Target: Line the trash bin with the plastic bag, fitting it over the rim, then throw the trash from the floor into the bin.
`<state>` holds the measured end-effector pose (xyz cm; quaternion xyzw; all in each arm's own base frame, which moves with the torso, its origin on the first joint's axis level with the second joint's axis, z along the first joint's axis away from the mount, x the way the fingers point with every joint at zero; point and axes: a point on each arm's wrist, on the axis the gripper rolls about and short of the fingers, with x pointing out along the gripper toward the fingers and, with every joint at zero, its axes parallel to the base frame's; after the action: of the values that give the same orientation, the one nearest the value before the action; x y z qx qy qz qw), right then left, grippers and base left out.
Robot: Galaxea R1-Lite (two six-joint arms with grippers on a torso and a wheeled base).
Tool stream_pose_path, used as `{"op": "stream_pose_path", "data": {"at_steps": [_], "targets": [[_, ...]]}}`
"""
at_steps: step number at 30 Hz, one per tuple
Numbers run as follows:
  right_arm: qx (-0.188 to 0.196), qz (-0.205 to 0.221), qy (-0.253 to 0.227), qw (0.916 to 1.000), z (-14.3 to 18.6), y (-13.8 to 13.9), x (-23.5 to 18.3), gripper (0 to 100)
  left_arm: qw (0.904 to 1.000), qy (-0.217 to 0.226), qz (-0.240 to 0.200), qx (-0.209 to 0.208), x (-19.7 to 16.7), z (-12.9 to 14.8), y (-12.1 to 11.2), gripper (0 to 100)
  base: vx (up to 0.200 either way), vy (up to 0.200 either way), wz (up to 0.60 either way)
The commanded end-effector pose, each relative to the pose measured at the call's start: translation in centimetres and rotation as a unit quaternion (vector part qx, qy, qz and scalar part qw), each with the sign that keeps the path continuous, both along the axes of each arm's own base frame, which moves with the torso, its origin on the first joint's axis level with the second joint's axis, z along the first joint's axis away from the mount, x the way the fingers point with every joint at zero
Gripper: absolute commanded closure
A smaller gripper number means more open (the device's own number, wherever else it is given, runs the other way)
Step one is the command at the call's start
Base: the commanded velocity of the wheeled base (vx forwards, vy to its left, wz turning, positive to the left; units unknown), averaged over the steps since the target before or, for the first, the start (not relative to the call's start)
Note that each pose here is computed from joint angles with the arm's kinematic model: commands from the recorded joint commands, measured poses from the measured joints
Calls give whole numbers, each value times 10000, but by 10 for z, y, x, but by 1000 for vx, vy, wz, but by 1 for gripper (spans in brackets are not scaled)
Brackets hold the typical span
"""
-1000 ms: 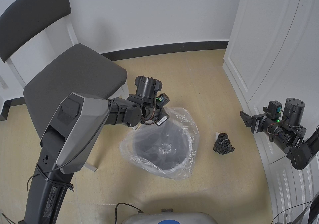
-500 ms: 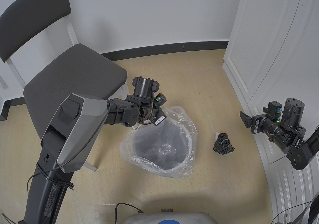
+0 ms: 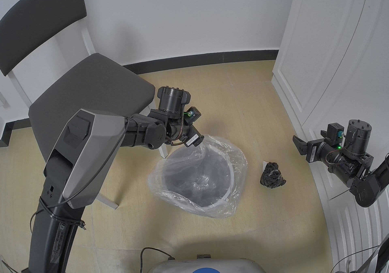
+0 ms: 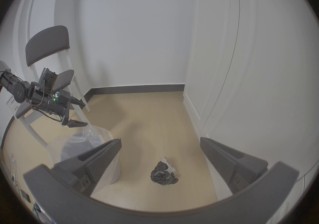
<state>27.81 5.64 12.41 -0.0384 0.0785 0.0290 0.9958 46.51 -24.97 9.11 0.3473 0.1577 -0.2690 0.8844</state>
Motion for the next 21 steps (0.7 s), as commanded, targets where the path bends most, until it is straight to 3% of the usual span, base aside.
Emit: {"op": "stream_pose_path", "data": {"at_steps": [1,6,9,15,21], "targets": [[15,-4,-76,10000,4,-1,-2,0,10000,34,-28,-25,-18,20,8,0,0,0,0],[24,12,-113,9999,7,-1,-5,0,9994,314,-59,151,-42,9,18,0,0,0,0],[20,96,-89,9999,6,0,-8,0,9981,495,-151,321,-63,-16,20,0,0,0,0],[16,98,-105,9999,8,0,-10,0,9987,361,-235,278,-71,-33,14,0,0,0,0],[-11,117,-114,9999,8,0,-11,0,9997,139,-19,217,-65,-24,16,0,0,0,0]]}}
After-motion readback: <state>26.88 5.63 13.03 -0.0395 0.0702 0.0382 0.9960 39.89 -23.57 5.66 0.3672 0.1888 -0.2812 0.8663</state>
